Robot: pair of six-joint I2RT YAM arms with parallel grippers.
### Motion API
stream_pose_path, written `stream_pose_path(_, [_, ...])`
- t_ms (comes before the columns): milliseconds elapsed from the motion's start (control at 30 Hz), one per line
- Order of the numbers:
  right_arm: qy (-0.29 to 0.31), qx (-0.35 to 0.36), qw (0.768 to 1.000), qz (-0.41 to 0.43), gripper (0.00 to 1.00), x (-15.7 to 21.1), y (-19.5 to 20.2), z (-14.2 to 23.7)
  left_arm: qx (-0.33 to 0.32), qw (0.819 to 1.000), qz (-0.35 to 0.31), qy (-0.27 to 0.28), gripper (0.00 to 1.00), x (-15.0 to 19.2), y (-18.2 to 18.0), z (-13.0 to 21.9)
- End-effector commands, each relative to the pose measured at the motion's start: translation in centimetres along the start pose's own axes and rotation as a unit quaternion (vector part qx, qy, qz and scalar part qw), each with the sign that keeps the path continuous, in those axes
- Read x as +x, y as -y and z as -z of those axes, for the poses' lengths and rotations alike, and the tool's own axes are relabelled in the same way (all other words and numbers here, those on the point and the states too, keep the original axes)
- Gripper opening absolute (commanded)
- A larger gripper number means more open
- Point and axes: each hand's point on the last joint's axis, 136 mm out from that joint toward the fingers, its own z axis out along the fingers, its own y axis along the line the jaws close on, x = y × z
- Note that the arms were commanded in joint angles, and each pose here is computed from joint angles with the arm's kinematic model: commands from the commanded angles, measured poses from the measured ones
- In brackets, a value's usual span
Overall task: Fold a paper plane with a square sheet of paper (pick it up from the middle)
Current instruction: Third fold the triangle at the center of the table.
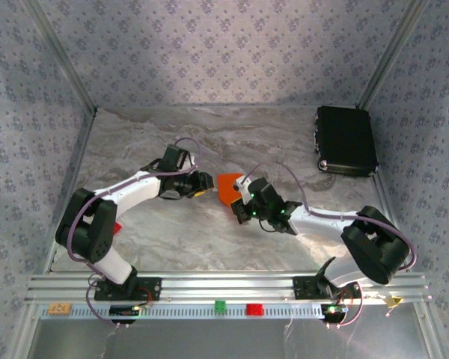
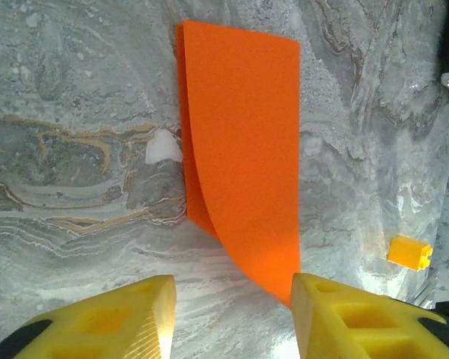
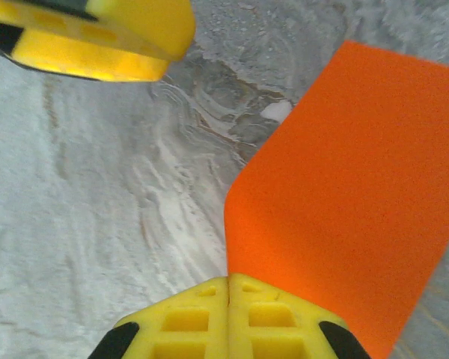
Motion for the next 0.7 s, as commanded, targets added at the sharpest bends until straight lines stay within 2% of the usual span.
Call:
stream_pose_path(0, [-0.051, -0.099, 0.991, -0.079, 0.00, 0.8, -2.8, 0.0, 0.010, 1.000, -0.020, 0.009, 0.41, -1.0, 1.4, 0.8])
stream_pose_path(267, [-0.064, -0.167, 0.979, -0.101, 0.00, 1.2, -5.0, -0.4, 0.025, 0.999, -0.031, -0.001, 0.30, -1.5, 2.5, 0.5])
stream_pose_path(400, [-0.064, -0.184, 0.976, -0.099, 0.00, 1.5, -5.7, -0.2, 0.037, 0.999, -0.034, -0.014, 0.28, -1.5, 3.0, 0.0])
stream_pose_path(667, [-0.063, -0.175, 0.978, -0.091, 0.00, 1.9, -5.2, -0.4, 0.059, 0.995, -0.049, -0.058, 0.21, -1.4, 3.9, -2.3])
